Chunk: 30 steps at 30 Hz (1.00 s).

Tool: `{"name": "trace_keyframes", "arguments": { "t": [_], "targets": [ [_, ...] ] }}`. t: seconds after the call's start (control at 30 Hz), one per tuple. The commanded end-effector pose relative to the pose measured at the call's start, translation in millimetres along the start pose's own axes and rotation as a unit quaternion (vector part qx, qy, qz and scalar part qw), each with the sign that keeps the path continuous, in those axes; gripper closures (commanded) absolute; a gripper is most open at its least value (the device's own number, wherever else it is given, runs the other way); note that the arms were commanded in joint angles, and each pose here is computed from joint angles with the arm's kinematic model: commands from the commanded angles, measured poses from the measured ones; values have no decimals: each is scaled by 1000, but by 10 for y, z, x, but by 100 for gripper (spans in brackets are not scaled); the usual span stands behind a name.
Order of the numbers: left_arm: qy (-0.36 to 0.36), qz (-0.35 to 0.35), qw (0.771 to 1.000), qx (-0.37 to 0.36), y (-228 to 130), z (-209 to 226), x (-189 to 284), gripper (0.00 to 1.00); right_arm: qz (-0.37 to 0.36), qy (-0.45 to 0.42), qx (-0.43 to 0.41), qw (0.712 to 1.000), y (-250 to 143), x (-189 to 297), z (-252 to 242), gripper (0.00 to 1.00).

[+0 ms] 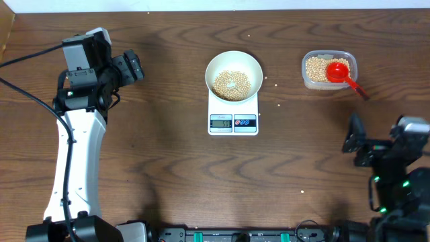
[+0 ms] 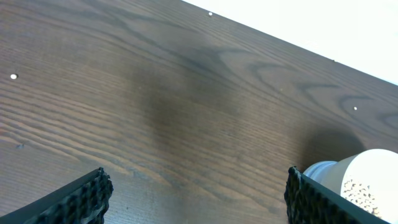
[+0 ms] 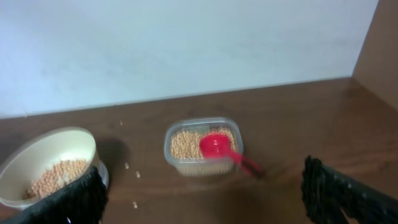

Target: Scoop item into bowl and weigh 50g on scale

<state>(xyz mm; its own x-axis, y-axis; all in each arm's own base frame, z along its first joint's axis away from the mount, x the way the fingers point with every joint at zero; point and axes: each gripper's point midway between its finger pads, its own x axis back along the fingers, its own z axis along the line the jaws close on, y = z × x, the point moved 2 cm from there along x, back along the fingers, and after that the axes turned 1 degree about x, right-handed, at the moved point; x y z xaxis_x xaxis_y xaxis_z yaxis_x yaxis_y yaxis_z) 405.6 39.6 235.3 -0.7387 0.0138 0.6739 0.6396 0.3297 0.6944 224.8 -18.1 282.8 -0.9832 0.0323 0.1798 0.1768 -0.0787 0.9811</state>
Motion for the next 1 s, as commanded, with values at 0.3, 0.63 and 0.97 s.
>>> {"name": "trace_keyframes", "arguments": {
  "t": [0.3,0.63,0.97],
  "targets": [
    [4,-6,1000,-6,39,11,24,9,-13,30,-8,999,-862,-85,172,1],
    [4,-5,1000,-6,39,12,24,9,-19,54,-19,998,-1289,-203,254,1],
    [4,-5,1000,-6,39,12,24,9,-30,70,24,997,-1264,-184,330,1]
  ]
}}
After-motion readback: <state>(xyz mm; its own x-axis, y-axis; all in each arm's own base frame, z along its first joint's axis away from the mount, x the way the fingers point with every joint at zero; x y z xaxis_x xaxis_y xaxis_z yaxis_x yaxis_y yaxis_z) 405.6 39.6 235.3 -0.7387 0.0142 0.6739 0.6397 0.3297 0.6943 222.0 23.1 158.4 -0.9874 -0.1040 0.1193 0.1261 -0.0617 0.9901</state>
